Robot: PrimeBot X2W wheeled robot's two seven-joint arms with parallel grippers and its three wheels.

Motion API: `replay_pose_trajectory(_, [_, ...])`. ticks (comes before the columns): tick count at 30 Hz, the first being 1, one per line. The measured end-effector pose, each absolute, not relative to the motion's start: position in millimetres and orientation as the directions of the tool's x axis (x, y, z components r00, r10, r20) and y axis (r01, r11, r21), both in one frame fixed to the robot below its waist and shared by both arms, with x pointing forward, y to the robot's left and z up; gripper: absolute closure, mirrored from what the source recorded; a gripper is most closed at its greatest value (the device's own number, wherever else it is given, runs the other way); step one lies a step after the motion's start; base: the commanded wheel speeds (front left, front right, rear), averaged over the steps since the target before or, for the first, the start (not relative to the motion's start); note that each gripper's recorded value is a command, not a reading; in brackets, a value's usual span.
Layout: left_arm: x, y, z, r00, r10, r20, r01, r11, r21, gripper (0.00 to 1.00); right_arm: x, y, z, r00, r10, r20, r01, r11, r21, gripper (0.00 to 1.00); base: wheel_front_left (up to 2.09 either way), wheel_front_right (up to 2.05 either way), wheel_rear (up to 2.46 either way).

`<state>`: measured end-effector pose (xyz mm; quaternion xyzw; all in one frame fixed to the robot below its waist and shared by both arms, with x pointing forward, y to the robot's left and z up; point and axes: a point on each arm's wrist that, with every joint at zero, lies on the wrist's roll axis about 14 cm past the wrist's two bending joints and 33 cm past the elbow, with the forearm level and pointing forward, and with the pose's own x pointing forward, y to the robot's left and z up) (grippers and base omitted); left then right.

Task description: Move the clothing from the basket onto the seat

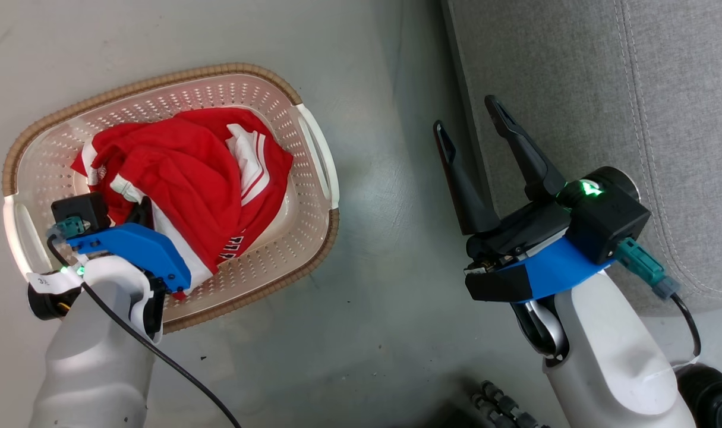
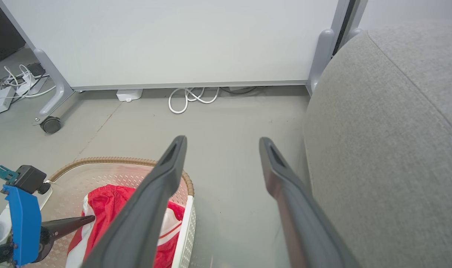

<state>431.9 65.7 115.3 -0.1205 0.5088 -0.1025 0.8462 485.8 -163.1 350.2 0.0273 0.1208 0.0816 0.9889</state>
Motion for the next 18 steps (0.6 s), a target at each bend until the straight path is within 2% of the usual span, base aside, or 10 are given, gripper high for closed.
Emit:
replay_pose_trajectory(8, [434.9,62.6,123.2,0.478,-0.307,-0.823,0.057,0.946,-0.320,1.00,487.0,-161.5,354.3,0.959,0.171,-0.225,-0.157,0.984,0.078,0.00,0.00,0.00,0.00])
replay_pose_trajectory(18, [449.3,50.8,181.8,0.587,-0.340,-0.735,0.118,0.934,-0.338,1.00,483.0,-154.4,391.3,0.969,0.186,-0.161,-0.177,0.982,0.070,0.00,0.00,0.00,0.00])
